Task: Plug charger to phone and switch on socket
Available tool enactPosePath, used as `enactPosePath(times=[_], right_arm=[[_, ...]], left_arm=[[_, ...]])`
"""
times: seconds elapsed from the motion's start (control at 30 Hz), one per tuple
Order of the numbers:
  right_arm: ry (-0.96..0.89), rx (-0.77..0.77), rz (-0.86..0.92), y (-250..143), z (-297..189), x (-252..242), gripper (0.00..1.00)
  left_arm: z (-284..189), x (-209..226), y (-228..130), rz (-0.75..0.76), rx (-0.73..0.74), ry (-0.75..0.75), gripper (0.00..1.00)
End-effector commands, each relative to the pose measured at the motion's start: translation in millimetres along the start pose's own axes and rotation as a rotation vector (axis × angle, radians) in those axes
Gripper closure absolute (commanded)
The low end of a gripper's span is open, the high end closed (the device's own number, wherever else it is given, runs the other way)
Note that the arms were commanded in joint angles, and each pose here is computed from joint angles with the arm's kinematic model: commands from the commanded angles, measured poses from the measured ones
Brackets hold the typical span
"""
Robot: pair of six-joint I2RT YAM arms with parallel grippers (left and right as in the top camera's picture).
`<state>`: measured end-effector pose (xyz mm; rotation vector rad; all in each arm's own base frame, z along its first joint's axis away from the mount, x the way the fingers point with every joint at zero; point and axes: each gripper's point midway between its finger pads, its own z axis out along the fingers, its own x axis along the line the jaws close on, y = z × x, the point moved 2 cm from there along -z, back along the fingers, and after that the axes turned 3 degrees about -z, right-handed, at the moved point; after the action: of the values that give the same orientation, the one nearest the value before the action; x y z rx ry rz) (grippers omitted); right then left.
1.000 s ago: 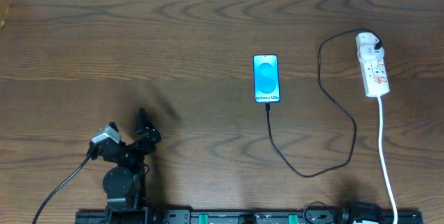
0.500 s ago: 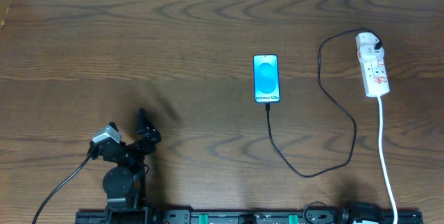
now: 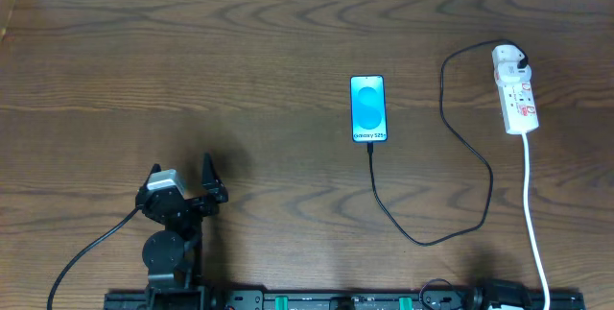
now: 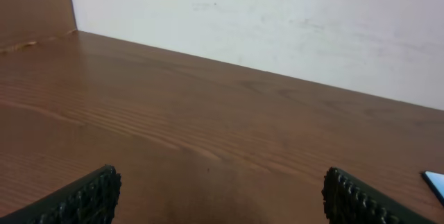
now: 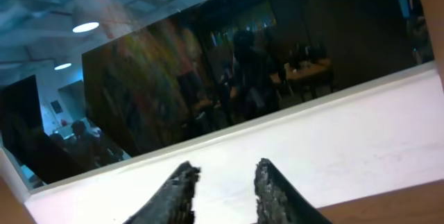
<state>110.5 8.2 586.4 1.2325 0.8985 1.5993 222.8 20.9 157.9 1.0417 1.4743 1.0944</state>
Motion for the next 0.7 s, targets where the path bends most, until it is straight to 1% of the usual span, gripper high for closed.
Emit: enactPosePath(times=[0.0, 0.03, 0.1, 0.13, 0.17, 0.3, 0.53, 0.63, 0.67], right_arm=[[0.028, -0.010, 0.001, 2.8, -2.4, 4.7, 0.60], [0.028, -0.012, 0.001, 3.1, -2.1, 4.8, 0.51], [0.027, -0.007, 0.002, 2.1, -1.6, 4.3, 0.29], [0.022, 0.005, 0.004, -0.6, -0.7, 3.2, 0.17], [0.016, 0.020, 0.006, -4.2, 0.2, 1.6, 0.01], [-0.016, 0.100, 0.019, -23.8, 5.5, -6.8, 0.01], [-0.116, 0.359, 0.073, -81.6, -8.2, -26.8, 0.01], [-0.128, 0.362, 0.119, -83.0, -8.8, -27.3, 0.01], [-0.145, 0.378, 0.089, -86.5, -10.7, -31.0, 0.01]], left_arm=[[2.2, 2.7, -18.1, 0.031, 0.049, 0.001, 0.07], [2.2, 2.6, -18.0, 0.031, 0.048, 0.001, 0.07], [2.2, 2.6, -18.0, 0.031, 0.048, 0.001, 0.07], [2.2, 2.6, -18.0, 0.031, 0.048, 0.001, 0.07], [2.2, 2.6, -18.0, 0.031, 0.048, 0.001, 0.07], [2.2, 2.6, -18.0, 0.031, 0.048, 0.001, 0.07], [2.2, 2.6, -18.0, 0.031, 0.048, 0.001, 0.07], [2.2, 2.6, -18.0, 0.031, 0.048, 0.001, 0.07], [2.2, 2.6, -18.0, 0.031, 0.048, 0.001, 0.07]])
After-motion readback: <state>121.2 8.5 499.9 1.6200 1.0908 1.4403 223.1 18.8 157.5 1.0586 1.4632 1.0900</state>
